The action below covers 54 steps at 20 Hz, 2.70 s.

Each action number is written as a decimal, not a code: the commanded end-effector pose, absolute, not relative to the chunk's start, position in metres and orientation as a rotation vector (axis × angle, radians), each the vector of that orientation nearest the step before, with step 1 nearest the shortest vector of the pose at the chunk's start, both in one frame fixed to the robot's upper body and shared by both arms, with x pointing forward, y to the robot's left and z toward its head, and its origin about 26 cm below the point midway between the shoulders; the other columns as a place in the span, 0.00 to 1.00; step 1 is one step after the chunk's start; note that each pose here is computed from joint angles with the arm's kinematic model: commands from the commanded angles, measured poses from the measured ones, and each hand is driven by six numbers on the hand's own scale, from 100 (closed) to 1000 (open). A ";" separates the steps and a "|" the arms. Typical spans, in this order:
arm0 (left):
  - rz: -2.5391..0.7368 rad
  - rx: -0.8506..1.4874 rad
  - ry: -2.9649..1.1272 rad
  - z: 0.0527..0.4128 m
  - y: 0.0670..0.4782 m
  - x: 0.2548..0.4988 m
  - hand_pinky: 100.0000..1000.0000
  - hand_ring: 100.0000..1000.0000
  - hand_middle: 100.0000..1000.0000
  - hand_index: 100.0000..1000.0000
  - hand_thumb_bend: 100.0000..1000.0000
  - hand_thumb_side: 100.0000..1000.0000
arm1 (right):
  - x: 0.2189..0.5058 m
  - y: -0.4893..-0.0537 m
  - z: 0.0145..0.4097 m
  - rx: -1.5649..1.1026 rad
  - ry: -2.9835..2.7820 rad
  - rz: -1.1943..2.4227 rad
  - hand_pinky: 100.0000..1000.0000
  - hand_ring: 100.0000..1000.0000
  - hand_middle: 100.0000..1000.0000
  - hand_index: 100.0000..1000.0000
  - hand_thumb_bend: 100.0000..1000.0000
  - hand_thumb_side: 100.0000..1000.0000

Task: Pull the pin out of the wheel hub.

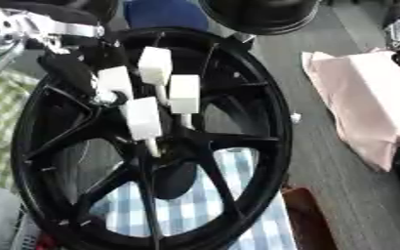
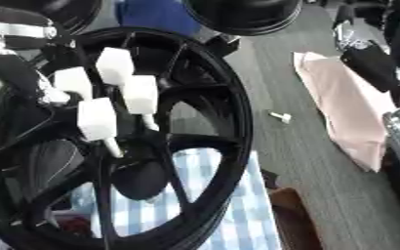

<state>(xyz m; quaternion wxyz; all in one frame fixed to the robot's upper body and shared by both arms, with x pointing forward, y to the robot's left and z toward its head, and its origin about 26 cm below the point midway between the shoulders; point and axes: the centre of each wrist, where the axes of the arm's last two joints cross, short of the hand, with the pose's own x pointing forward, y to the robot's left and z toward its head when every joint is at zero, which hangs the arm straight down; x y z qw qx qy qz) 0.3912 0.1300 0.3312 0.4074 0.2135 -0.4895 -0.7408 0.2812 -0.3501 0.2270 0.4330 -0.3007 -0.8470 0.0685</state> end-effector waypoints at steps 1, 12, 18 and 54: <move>-1.841 0.522 -1.173 0.339 0.131 0.390 0.76 0.65 0.53 0.67 0.28 0.23 | 0.278 -0.350 0.236 -0.764 -2.140 0.169 0.88 0.75 0.74 0.76 0.07 0.30; -1.843 0.522 -1.179 0.341 0.132 0.390 0.73 0.56 0.38 0.50 0.20 0.20 | 0.278 -0.350 0.237 -0.764 -2.140 0.164 0.88 0.75 0.73 0.76 0.07 0.30; -1.820 0.539 -1.214 0.353 0.136 0.385 0.71 0.51 0.32 0.38 0.18 0.11 | 0.278 -0.351 0.237 -0.768 -2.139 0.162 0.88 0.75 0.73 0.76 0.07 0.30; -0.625 1.090 -1.617 0.351 0.387 0.296 0.63 0.45 0.25 0.30 0.32 0.07 | 0.274 -0.359 0.236 -0.810 -2.144 0.095 0.88 0.75 0.73 0.76 0.07 0.27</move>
